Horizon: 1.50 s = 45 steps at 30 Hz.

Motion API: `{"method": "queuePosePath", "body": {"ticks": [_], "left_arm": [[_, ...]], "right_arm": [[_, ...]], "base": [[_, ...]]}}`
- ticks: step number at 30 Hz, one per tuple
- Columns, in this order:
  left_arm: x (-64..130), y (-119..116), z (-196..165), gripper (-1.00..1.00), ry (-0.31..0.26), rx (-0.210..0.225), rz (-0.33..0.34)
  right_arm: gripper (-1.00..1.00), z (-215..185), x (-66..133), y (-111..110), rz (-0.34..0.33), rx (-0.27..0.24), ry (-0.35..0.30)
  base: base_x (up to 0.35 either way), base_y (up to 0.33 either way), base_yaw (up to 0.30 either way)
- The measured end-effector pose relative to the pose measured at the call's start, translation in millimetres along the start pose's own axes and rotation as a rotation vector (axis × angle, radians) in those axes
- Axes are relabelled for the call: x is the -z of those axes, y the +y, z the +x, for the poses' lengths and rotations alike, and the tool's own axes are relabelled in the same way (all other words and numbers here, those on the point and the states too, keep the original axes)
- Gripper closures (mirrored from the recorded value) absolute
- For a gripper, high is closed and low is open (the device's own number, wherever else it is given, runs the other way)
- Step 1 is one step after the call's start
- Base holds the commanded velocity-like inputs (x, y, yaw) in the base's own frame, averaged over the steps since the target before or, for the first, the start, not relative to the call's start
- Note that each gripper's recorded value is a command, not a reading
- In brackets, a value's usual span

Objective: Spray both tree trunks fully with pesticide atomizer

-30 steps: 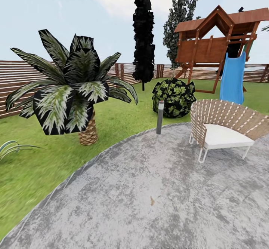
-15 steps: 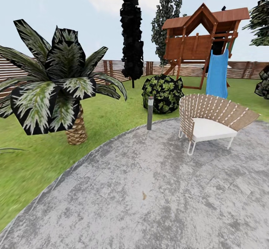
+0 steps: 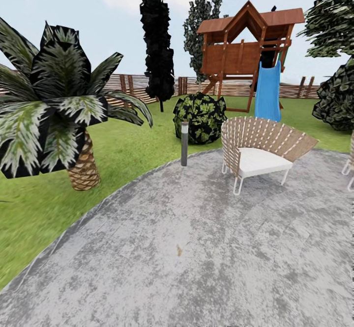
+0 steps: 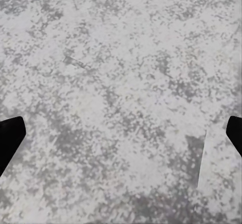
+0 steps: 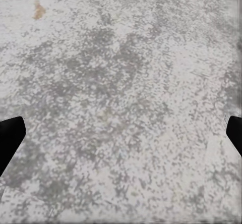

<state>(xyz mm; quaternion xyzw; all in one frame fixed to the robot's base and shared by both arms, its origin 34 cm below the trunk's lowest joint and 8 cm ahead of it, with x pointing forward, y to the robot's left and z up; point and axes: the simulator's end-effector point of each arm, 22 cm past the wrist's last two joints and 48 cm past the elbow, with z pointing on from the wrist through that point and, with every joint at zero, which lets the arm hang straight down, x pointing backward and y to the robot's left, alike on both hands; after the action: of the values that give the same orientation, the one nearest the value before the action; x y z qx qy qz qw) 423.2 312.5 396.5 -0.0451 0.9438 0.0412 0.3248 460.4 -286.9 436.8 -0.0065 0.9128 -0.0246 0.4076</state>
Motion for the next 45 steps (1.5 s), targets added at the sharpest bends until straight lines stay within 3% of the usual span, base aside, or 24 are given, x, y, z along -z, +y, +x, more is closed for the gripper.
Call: {"method": "queuePosePath", "body": {"ticks": [45], "left_arm": [[-64.6,-1.1,95.2,-1.00,0.055,-0.006,-0.004]], "right_arm": [[-1.00,105.2,-49.8,6.4,-0.003,0.001,0.056]], "base": [[0.000,0.000,-0.194]]}}
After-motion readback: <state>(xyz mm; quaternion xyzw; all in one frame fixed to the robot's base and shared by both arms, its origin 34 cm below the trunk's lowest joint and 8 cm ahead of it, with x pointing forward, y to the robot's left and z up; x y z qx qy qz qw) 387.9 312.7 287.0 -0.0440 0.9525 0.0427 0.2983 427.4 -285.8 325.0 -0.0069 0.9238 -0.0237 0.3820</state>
